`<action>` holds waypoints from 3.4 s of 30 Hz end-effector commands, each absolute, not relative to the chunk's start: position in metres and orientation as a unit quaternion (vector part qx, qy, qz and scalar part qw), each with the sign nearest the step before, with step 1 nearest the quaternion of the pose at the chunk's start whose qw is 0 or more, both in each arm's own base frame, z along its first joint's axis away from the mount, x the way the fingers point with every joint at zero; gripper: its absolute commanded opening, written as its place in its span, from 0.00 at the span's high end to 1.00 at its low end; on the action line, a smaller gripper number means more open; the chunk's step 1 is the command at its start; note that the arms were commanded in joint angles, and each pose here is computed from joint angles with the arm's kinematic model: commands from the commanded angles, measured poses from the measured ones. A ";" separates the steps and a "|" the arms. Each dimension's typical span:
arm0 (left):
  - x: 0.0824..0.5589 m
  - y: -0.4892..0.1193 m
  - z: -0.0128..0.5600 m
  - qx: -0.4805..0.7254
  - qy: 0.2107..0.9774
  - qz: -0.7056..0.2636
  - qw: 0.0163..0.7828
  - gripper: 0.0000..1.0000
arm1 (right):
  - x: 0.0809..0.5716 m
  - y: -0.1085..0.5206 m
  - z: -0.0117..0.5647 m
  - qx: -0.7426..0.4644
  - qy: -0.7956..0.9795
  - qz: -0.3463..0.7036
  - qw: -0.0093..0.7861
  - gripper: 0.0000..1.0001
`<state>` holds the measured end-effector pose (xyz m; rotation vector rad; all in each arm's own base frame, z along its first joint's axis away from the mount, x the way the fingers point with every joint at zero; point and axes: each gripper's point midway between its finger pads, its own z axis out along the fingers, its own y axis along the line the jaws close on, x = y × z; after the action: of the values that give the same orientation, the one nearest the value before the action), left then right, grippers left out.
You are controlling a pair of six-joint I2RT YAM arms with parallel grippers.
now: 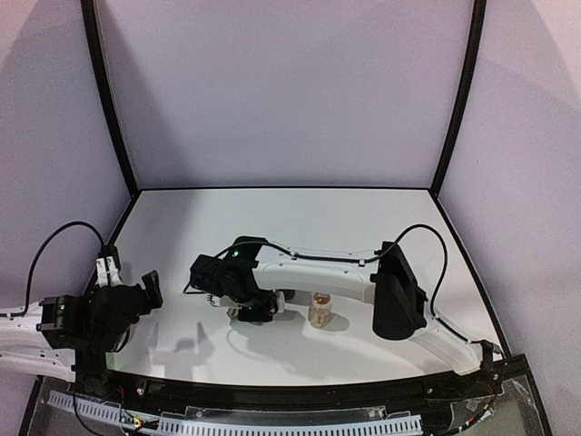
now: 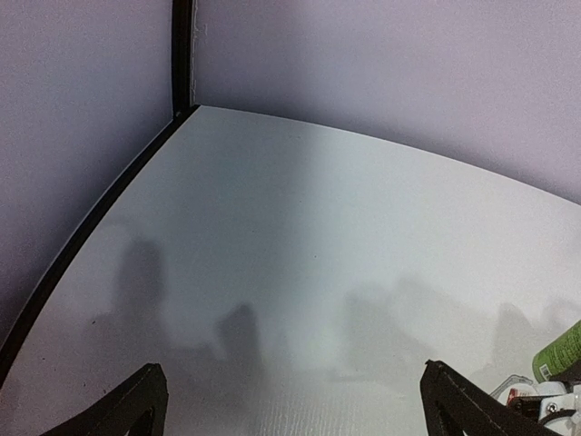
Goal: Sort the pills into containers
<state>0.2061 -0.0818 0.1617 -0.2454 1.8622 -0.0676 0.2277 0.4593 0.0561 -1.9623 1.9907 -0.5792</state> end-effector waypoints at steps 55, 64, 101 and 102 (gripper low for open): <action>0.201 -0.070 0.162 -0.122 0.789 -0.053 0.600 0.01 | 0.238 0.481 0.078 -0.725 0.546 -0.354 0.225 1.00; 0.199 -0.066 0.163 -0.130 0.785 -0.062 0.603 0.01 | 0.242 0.492 0.083 -0.725 0.517 -0.380 0.251 1.00; 0.196 -0.060 0.165 -0.142 0.778 -0.084 0.607 0.01 | 0.247 0.489 0.103 -0.744 0.440 -0.426 0.267 1.00; 0.196 -0.060 0.165 -0.142 0.777 -0.083 0.607 0.01 | 0.245 0.488 0.101 -0.747 0.435 -0.427 0.264 1.00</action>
<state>0.1993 -0.0674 0.1545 -0.2678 1.8442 -0.1077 0.2453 0.4894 0.0782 -2.0484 1.2154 -1.1450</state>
